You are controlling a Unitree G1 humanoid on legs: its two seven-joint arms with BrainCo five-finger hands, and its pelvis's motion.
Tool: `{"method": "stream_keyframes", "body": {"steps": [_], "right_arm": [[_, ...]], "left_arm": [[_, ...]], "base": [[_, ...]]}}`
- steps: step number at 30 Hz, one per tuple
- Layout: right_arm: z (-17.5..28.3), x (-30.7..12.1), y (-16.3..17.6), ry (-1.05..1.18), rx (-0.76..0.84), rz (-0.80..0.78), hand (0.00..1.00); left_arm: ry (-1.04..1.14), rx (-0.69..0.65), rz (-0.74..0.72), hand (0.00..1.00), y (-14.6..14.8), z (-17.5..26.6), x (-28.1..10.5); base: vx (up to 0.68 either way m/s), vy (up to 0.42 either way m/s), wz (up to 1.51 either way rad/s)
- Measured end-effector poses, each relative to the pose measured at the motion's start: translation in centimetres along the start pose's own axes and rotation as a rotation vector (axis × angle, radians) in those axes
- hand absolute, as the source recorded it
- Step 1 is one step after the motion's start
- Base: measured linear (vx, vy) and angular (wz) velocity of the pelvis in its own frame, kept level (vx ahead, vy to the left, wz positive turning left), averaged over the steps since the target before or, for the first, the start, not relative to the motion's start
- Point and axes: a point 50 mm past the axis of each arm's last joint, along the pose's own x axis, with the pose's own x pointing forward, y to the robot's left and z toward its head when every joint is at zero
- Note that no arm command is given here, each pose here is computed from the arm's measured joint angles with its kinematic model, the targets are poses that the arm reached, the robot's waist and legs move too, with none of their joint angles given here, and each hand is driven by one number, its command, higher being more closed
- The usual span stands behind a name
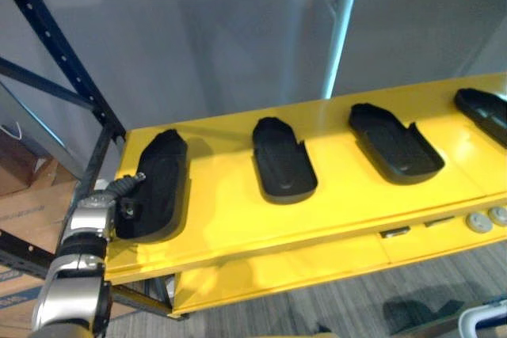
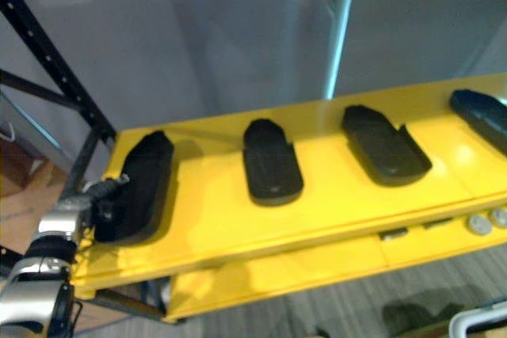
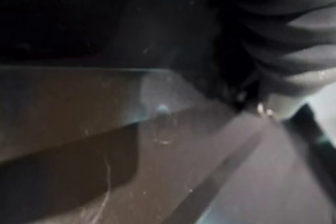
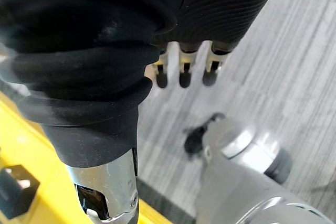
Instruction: Walk over and take plastic housings, then place them on the shelf
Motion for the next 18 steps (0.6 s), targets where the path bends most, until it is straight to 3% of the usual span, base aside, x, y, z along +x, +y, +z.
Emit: {"method": "stream_keyframes", "body": {"steps": [18], "right_arm": [[-0.4, 0.0, 0.0, -0.003, 0.014, -0.001, 0.0]], "left_arm": [[-0.02, -0.014, 0.15, 1.0, -0.3, 2.3, 0.5]], "base": [[0.0, -0.007, -0.08]]}}
